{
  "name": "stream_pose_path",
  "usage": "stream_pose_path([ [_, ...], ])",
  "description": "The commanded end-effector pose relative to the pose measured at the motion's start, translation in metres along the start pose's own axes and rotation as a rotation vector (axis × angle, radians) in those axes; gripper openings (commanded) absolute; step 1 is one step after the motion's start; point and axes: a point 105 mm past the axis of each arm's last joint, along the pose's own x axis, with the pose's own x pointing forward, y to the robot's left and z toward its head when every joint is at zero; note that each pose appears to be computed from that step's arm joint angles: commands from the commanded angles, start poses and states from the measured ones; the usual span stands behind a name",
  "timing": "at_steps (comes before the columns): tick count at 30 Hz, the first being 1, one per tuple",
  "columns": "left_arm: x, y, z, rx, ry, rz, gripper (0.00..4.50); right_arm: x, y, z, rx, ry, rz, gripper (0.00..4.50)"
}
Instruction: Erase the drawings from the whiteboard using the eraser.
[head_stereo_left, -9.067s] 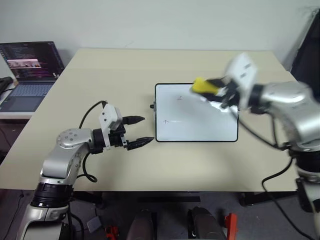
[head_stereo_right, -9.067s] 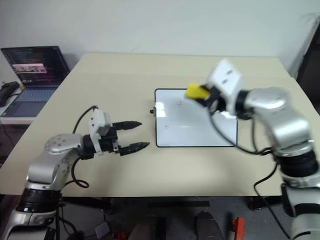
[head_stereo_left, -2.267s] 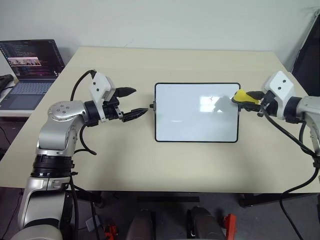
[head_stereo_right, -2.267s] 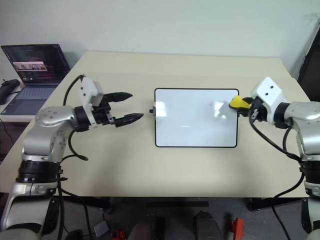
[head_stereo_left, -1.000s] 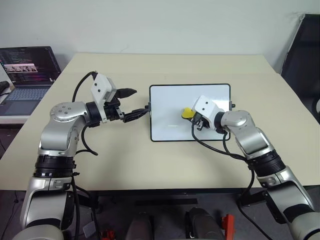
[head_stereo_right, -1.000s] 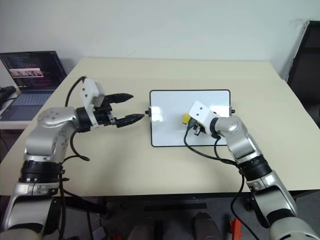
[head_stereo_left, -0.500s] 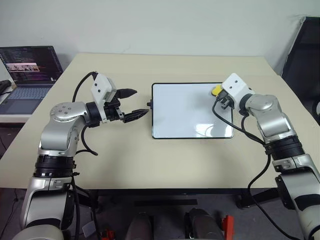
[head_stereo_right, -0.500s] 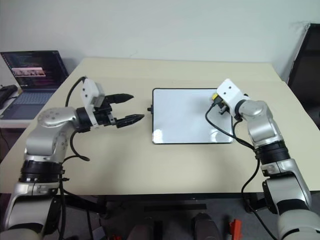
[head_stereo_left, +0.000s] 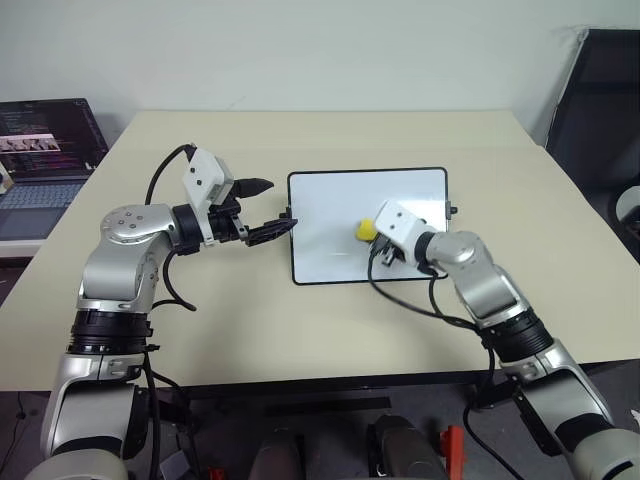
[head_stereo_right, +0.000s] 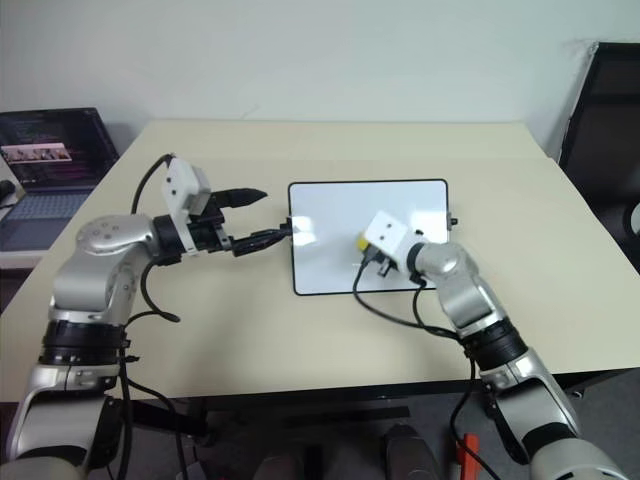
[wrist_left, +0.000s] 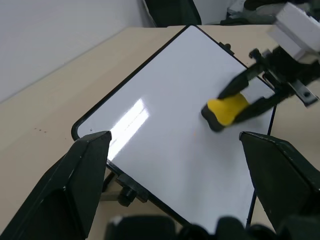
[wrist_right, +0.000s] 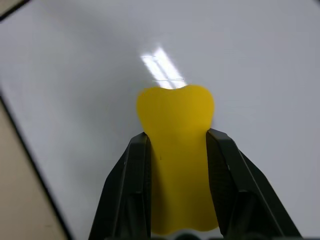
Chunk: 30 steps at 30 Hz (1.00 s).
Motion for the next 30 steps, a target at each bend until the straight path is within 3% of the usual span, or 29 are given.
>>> stream_pose_path([
  [1,-0.002,0.001,0.016,0.051,-0.033,0.002,4.50,-0.015,-0.010,-0.045,0.096,0.160,-0.020,1.16],
  [2,-0.002,0.001,0.016,0.051,-0.033,0.001,4.50,-0.022,-0.018,-0.040,0.103,0.139,-0.032,1.16],
  [7,0.010,-0.016,0.024,0.045,-0.063,-0.087,4.50,-0.103,-0.070,0.023,0.303,-0.241,-0.068,1.16],
  [10,0.024,-0.037,0.032,0.025,-0.116,-0.167,4.50,-0.158,-0.105,0.013,0.437,-0.319,-0.194,1.15],
  [13,0.038,-0.036,0.040,0.021,-0.153,-0.147,4.50,-0.200,-0.130,-0.049,0.530,-0.123,-0.405,1.15],
  [17,0.056,-0.063,0.043,0.025,-0.172,-0.293,4.50,-0.226,-0.114,-0.119,0.556,0.158,-0.416,1.15],
  [25,0.065,-0.071,0.043,0.019,-0.184,-0.326,4.50,-0.235,-0.122,-0.188,0.671,0.400,-0.522,1.15],
  [30,0.061,-0.070,0.038,0.016,-0.165,-0.319,4.50,-0.229,-0.126,-0.201,0.713,0.437,-0.514,1.15],
])
